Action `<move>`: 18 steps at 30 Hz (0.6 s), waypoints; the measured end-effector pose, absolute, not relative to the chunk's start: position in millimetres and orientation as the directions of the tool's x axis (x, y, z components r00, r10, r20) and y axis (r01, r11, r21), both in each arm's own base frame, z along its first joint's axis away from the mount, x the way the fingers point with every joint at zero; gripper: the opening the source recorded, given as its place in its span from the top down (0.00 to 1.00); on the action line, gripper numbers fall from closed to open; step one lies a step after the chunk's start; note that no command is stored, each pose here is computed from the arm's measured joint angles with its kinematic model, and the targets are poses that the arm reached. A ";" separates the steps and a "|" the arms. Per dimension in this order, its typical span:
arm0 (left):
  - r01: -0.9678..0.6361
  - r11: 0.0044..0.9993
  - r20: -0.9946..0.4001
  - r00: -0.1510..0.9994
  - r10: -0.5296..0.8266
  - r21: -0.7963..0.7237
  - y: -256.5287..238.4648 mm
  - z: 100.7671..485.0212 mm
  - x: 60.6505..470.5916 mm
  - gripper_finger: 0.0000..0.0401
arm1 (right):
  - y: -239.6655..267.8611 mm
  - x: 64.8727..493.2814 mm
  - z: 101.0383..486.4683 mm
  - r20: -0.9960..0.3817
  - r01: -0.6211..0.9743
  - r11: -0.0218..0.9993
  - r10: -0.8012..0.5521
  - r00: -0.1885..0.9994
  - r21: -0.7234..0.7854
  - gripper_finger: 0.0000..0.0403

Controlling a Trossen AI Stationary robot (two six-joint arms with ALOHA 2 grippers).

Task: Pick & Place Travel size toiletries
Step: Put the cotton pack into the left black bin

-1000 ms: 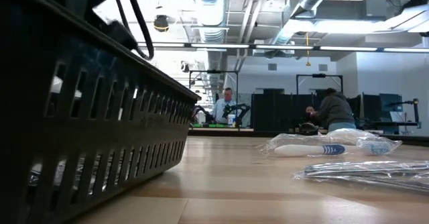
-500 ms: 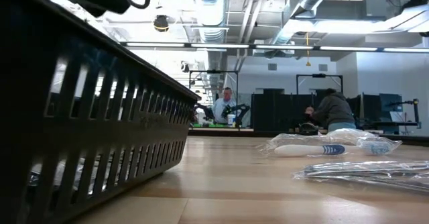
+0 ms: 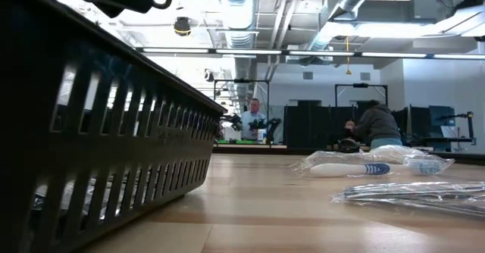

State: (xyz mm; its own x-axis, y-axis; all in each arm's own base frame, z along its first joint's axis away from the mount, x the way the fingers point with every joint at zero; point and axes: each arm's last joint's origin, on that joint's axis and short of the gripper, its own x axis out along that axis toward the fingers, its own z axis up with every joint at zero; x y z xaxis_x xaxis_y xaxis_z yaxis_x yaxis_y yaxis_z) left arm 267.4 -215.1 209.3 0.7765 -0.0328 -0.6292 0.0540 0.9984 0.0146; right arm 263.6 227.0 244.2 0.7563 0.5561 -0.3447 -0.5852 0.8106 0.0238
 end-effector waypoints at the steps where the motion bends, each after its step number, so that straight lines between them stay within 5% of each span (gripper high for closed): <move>1: 0.051 0.999 -0.628 0.778 -0.029 0.017 -215.1 209.4 267.4 0.74 | 225.5 264.3 243.3 -0.355 -0.578 0.816 0.550 0.756 0.034 0.69; 18: 0.073 0.996 -0.601 0.798 -0.030 0.048 -231.2 210.4 253.4 0.74 | 203.3 273.3 230.9 -0.469 -0.282 0.955 0.291 0.834 0.093 0.69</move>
State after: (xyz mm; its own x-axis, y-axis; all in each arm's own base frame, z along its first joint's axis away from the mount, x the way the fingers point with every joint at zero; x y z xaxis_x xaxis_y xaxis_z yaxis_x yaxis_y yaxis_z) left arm 253.4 -231.2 210.4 0.7984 -0.0299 -0.6014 0.0733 0.9962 0.0477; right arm 273.3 203.3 230.9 0.8340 0.2915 -0.4685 -0.2817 0.9550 0.0927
